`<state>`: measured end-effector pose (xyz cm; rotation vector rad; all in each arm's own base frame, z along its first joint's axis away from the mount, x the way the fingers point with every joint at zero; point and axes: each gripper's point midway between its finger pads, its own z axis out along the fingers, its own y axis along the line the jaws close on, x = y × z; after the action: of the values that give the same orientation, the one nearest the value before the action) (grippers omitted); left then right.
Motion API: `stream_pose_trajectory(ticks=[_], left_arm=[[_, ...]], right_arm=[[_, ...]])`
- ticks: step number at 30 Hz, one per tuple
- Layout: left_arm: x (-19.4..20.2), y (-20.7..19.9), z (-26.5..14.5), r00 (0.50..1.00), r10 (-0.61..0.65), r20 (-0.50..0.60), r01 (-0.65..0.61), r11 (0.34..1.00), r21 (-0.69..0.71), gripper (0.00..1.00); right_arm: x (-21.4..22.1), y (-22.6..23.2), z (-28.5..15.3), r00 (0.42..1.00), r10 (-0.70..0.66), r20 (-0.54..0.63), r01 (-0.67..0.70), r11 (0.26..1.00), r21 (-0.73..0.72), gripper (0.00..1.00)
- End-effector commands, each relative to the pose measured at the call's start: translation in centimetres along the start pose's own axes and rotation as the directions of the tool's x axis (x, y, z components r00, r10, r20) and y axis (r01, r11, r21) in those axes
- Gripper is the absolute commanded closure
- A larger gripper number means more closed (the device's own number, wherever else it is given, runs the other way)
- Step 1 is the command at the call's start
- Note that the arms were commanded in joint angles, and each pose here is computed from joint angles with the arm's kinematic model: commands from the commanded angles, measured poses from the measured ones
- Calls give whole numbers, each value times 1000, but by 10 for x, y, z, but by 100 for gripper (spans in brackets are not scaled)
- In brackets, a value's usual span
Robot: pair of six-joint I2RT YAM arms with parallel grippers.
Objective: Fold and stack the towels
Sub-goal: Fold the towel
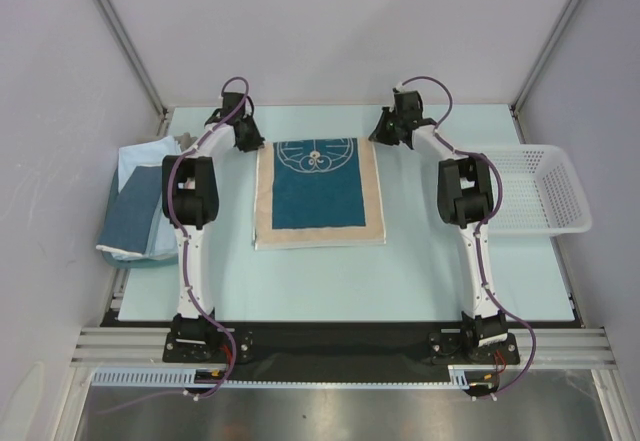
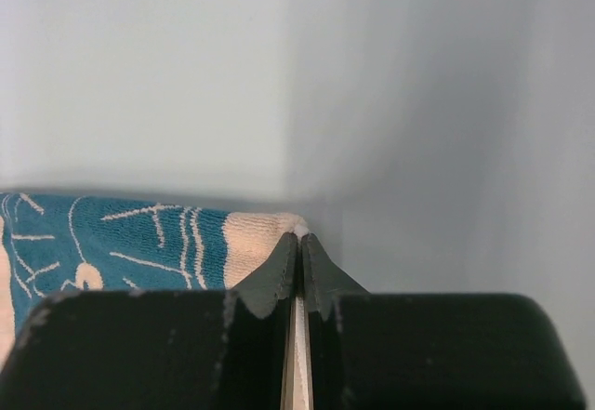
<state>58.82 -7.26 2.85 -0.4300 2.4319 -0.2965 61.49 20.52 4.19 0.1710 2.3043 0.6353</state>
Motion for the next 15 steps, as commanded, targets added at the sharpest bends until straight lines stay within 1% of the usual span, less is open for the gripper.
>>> stream_pose_trajectory(ticks=[1, 2, 4, 5, 7, 9, 13, 15], left_arm=[[-31, -11, -5, 996, -14, 85, 9, 999, 53, 78], [-34, -12, -6, 996, -17, 90, 12, 998, 60, 83], [-38, -13, -6, 994, -16, 104, 9, 998, 67, 85], [-39, -14, -7, 994, -16, 107, 9, 997, 71, 89], [-45, -17, -9, 992, -18, 126, 7, 996, 87, 92], [-51, -20, -14, 989, -20, 147, 6, 995, 100, 99], [-66, -25, -26, 980, -24, 198, 3, 994, 106, 100], [-74, -31, -35, 974, -19, 228, -12, 991, 135, 100]], right_arm=[[-40, 15, -11, 995, -11, 101, 17, 999, -52, 94], [-42, 15, -12, 994, -13, 104, 19, 998, -55, 94], [-46, 15, -13, 993, -15, 115, 22, 998, -58, 94], [-46, 16, -14, 993, -20, 117, 27, 998, -58, 94], [-50, 15, -15, 992, -20, 126, 28, 998, -60, 94], [-56, 17, -20, 989, -23, 144, 32, 998, -62, 95], [-71, 24, -31, 981, -34, 192, 50, 996, -76, 96], [-79, 29, -39, 975, -41, 216, 60, 995, -83, 96]])
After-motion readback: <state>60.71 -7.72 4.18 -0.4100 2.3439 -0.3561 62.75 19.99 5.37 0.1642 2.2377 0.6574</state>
